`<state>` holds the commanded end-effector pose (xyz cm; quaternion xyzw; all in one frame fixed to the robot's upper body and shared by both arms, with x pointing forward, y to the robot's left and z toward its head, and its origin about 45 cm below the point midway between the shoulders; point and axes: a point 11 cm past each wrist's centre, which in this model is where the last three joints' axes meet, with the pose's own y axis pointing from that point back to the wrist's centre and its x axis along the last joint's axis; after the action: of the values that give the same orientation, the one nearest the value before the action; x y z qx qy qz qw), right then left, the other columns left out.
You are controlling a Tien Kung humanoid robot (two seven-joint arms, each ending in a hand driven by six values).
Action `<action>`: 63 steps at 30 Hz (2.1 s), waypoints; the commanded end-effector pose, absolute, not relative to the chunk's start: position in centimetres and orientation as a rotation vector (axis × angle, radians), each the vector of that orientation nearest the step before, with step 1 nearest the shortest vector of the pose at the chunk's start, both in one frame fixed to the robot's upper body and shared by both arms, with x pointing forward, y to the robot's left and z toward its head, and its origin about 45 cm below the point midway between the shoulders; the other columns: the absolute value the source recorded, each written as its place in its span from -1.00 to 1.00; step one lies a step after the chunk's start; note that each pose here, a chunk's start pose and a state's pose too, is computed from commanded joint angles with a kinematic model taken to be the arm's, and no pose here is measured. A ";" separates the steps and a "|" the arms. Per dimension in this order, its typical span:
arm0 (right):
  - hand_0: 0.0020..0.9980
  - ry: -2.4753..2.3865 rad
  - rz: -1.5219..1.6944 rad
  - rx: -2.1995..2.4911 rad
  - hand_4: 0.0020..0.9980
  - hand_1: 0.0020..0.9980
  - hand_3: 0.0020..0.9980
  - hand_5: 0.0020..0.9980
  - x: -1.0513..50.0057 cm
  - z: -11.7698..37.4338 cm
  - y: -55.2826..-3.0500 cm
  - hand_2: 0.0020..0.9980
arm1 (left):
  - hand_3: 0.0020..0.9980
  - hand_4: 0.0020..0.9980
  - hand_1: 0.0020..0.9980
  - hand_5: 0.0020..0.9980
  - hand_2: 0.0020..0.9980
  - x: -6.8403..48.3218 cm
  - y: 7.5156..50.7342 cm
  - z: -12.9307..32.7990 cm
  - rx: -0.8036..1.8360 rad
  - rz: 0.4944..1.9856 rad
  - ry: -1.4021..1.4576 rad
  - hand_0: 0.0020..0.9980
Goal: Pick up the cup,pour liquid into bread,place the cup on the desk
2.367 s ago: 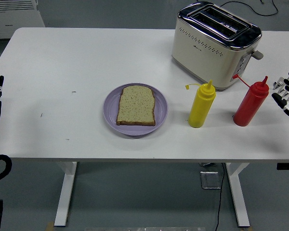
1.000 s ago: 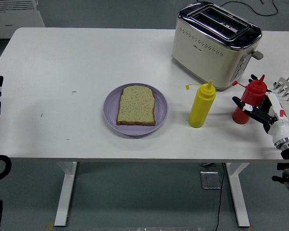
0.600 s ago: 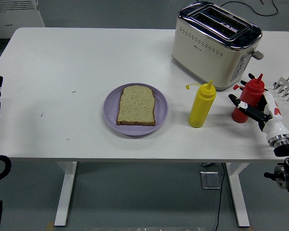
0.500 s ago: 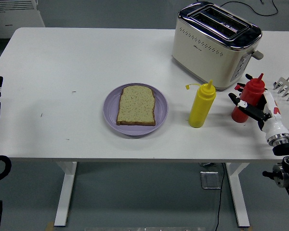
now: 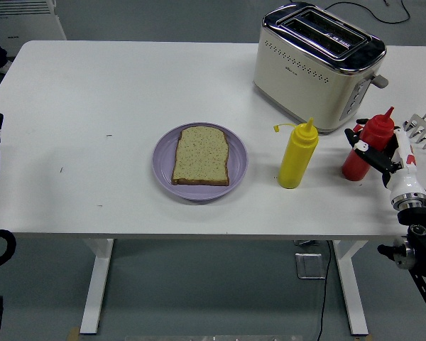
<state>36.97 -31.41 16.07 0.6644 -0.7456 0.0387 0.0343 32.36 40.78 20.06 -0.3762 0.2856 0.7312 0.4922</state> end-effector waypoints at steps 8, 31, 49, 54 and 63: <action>-0.84 -2.324 0.125 2.020 0.68 -0.88 -0.54 -0.55 36.9 16.3 -31.8 -0.67 | 0.38 0.14 0.53 1.00 0.52 32.4 40.8 20.0 -0.913 1.774 0.694 0.59; -0.97 -2.454 0.294 2.065 0.64 -1.00 -0.65 -0.46 37.6 23.6 -32.9 -0.80 | 0.38 0.14 0.53 1.00 0.52 32.4 40.8 20.1 -0.916 1.774 0.692 0.59; -0.97 -2.144 0.982 2.050 0.63 -1.00 -0.63 -0.41 41.2 34.4 -28.5 -0.79 | 0.38 0.14 0.53 1.00 0.52 32.3 41.0 20.2 -0.921 1.779 0.689 0.59; -0.97 -2.018 1.139 1.997 0.63 -1.00 -0.63 -0.41 42.4 35.9 -25.7 -0.79 | 0.38 0.14 0.53 1.00 0.52 32.3 41.0 20.1 -0.918 1.779 0.691 0.59; -0.96 -1.706 1.574 1.803 0.61 -1.00 -0.63 -0.37 42.9 38.1 -18.8 -0.79 | 0.38 0.14 0.53 1.00 0.52 32.1 41.1 20.0 -0.918 1.785 0.693 0.59</action>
<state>42.86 -18.82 38.12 0.6102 -0.5776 0.5327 0.1011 32.13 41.10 19.95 -0.3774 0.2850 0.7339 0.4875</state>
